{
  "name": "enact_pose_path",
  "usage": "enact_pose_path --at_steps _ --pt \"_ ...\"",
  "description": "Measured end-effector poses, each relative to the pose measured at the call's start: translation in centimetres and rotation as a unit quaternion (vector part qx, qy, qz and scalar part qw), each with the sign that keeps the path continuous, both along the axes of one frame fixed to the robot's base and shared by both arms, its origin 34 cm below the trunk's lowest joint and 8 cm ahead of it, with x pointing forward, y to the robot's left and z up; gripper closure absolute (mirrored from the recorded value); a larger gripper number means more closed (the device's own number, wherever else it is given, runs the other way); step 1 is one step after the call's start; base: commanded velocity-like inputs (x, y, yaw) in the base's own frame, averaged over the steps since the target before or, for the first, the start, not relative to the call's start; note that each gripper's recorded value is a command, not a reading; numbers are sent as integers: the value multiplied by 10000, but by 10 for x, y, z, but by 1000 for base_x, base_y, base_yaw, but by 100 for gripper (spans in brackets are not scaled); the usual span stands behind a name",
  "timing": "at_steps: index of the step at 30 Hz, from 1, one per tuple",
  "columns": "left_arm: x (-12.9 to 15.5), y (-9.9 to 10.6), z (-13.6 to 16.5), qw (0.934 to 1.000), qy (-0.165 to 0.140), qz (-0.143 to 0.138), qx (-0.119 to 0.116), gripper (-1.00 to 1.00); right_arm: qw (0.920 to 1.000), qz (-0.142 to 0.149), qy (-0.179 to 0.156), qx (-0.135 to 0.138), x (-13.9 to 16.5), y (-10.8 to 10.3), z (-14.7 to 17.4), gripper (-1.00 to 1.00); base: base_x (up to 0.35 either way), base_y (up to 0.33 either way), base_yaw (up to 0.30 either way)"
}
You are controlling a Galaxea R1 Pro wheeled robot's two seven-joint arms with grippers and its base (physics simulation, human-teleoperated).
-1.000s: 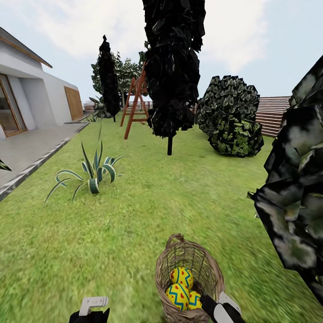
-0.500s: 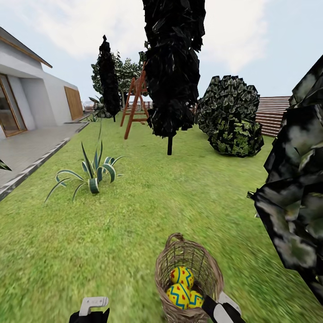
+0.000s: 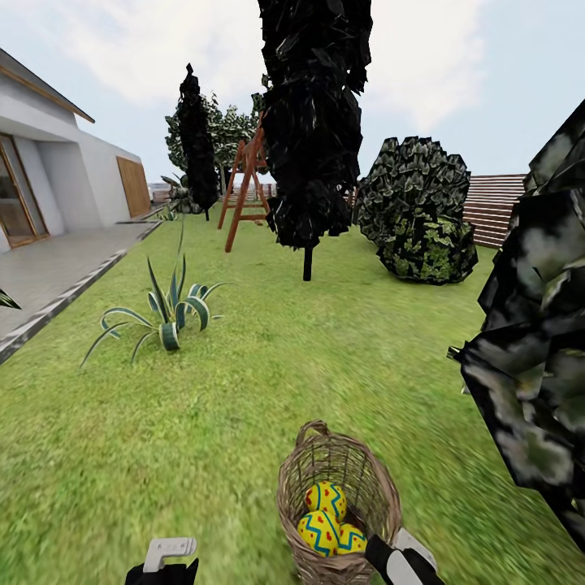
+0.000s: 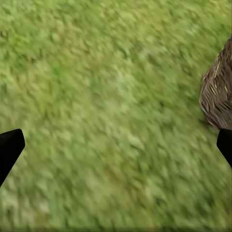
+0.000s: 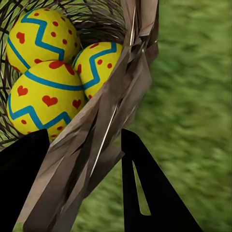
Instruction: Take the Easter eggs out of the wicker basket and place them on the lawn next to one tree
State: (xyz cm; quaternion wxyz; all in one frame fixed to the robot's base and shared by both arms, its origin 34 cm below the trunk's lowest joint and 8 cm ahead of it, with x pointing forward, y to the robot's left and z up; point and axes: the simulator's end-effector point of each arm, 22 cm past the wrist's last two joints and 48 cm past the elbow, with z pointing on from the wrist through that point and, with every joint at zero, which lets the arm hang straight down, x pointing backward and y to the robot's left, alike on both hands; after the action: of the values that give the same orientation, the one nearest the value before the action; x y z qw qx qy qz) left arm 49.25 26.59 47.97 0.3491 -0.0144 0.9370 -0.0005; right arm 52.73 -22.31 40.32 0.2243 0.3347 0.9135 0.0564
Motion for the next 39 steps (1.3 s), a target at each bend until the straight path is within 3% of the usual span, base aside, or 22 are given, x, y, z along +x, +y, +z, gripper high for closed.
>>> enact_pose_path --at_steps 25,39 --pt "6 1 39 10000 7 14 19 -100 10000 7 -13 22 7 1 41 100 0 0 0" --pt "9 1 66 10000 9 18 24 -100 9998 166 -86 -9 15 6 71 100 0 0 0"
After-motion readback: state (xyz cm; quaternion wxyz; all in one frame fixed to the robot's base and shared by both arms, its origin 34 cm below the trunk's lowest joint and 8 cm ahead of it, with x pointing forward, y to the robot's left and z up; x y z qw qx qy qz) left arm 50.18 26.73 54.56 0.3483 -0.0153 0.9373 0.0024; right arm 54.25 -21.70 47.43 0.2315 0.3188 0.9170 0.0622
